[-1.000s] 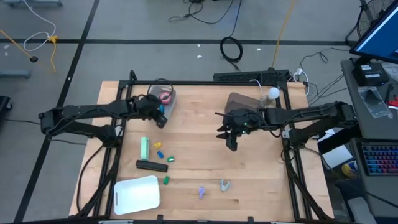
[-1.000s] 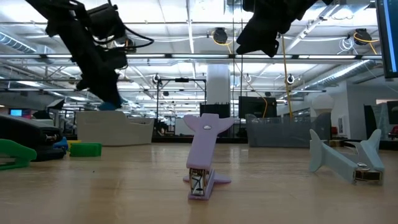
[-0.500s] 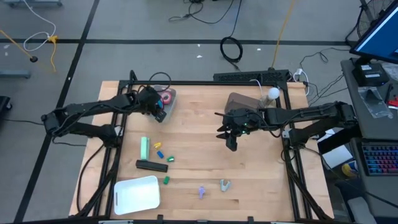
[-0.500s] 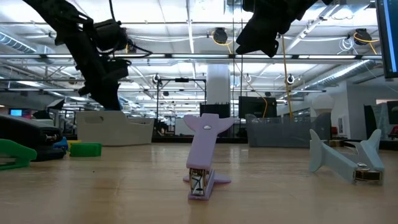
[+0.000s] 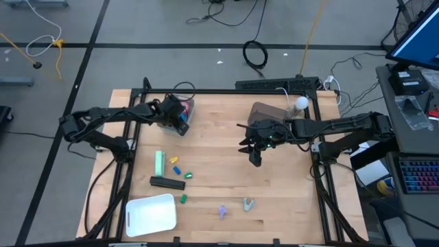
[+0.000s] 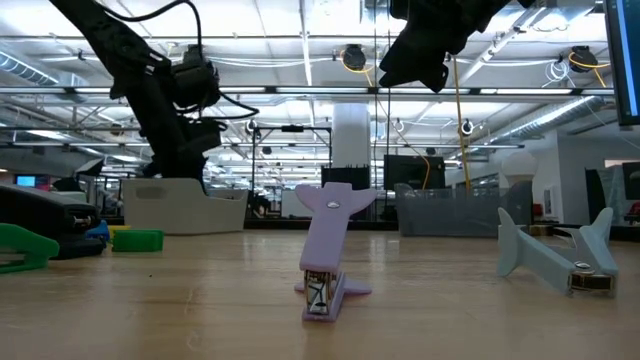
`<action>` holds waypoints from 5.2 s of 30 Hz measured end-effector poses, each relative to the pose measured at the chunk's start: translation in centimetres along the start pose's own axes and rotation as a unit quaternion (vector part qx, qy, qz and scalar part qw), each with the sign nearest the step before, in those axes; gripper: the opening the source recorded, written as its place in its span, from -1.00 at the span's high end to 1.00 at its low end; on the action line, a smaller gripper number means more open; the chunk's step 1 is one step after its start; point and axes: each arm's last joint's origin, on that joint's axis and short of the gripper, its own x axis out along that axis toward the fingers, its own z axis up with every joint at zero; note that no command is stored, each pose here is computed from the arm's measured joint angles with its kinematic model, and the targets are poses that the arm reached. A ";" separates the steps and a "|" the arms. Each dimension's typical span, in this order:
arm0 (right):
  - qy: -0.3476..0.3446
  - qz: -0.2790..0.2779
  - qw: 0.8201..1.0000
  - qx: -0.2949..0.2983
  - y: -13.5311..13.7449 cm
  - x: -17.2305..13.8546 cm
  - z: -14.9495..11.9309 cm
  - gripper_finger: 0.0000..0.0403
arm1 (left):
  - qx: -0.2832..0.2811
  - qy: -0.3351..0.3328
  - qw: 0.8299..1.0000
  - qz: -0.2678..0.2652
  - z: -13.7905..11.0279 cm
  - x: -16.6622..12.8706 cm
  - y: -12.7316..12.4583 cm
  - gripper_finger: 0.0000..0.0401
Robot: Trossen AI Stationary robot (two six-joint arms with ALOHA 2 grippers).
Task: Pick and place Stapler, Stapler remover, tape
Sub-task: Put the light blue tape into the gray bin, then put the light blue staple remover into the white bin
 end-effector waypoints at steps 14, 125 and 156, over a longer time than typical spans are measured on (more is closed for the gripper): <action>0.000 0.000 1.000 -0.002 0.0 0.0 0.0 0.35 | 0.027 0.005 1.000 0.004 0.0 0.6 0.0 0.53; 0.215 0.178 0.899 -0.337 11.1 6.5 -11.3 0.37 | 0.070 -0.239 0.852 -0.461 -7.3 -14.6 -6.3 0.16; 0.227 0.111 0.884 -0.394 12.7 8.0 -14.7 0.37 | 0.061 -0.226 0.857 -0.459 -7.4 -14.4 -6.3 0.16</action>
